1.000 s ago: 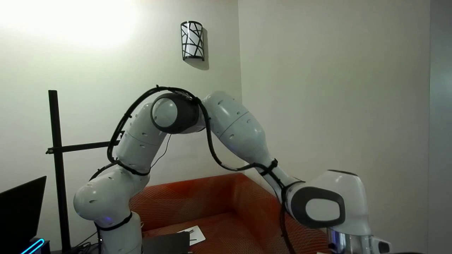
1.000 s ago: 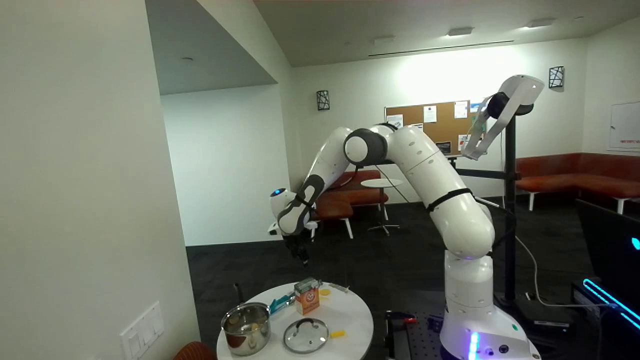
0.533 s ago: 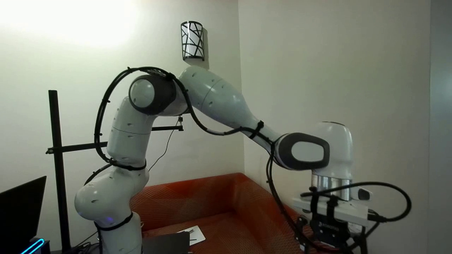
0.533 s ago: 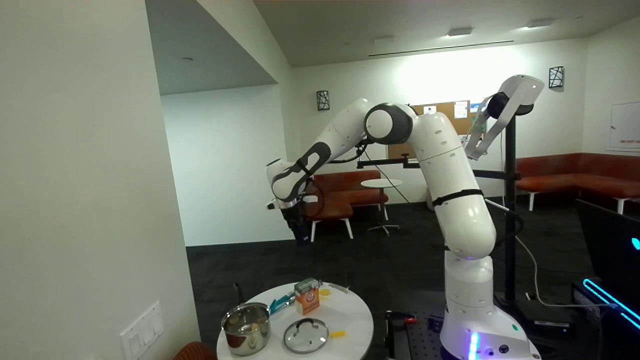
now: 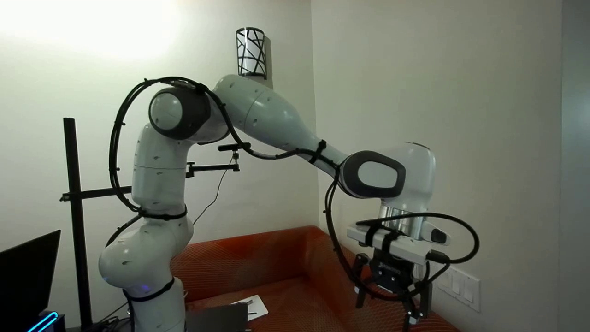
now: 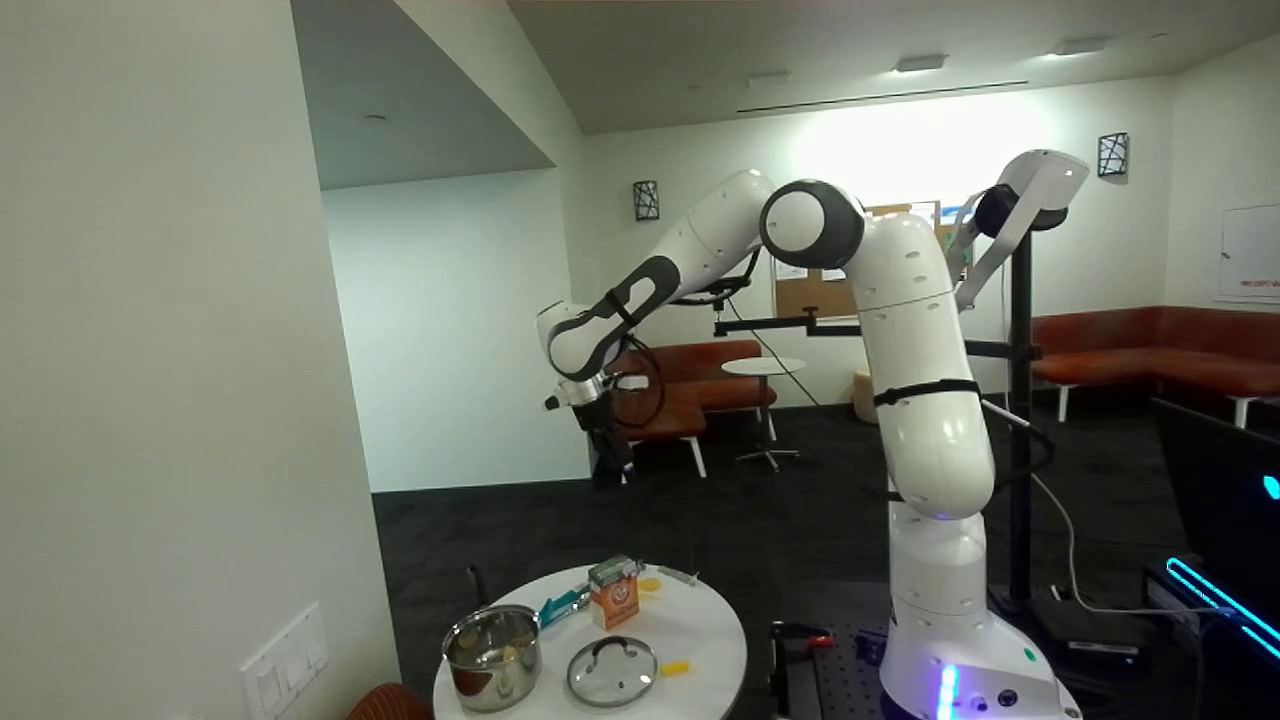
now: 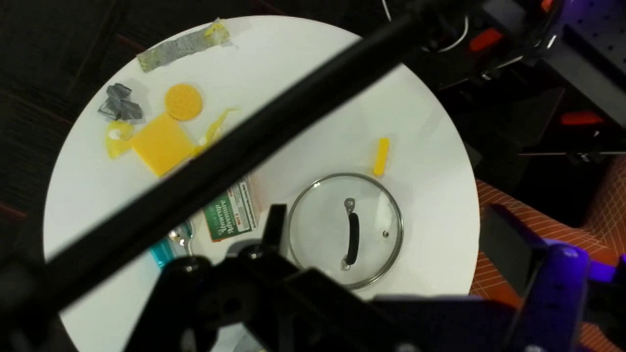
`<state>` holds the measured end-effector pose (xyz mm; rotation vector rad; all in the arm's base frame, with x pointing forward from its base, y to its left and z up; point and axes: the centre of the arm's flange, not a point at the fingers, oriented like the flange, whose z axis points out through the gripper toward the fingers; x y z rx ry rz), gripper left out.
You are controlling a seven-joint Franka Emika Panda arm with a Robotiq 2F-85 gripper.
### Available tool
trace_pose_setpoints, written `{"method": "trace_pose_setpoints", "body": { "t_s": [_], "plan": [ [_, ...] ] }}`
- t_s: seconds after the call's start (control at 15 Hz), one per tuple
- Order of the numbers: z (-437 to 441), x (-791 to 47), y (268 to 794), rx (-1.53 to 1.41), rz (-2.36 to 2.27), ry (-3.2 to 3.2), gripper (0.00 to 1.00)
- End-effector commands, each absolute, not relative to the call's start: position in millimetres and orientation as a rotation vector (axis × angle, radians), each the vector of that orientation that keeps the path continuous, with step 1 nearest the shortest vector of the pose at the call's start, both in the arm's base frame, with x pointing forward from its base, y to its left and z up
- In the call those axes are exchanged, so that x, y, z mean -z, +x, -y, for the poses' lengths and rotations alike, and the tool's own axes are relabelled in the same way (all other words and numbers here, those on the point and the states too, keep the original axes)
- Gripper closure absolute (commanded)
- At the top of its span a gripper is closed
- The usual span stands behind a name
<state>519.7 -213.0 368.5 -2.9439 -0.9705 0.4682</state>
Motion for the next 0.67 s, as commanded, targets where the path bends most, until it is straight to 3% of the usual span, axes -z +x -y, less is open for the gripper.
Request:
{"method": "trace_pose_setpoints", "body": {
  "t_s": [0.0,0.6],
  "plan": [
    [191,-363,495,-0.435,0.938,-2.990,0.00],
    [190,-361,497,-0.409,0.957,-2.984,0.00]
  ]
}}
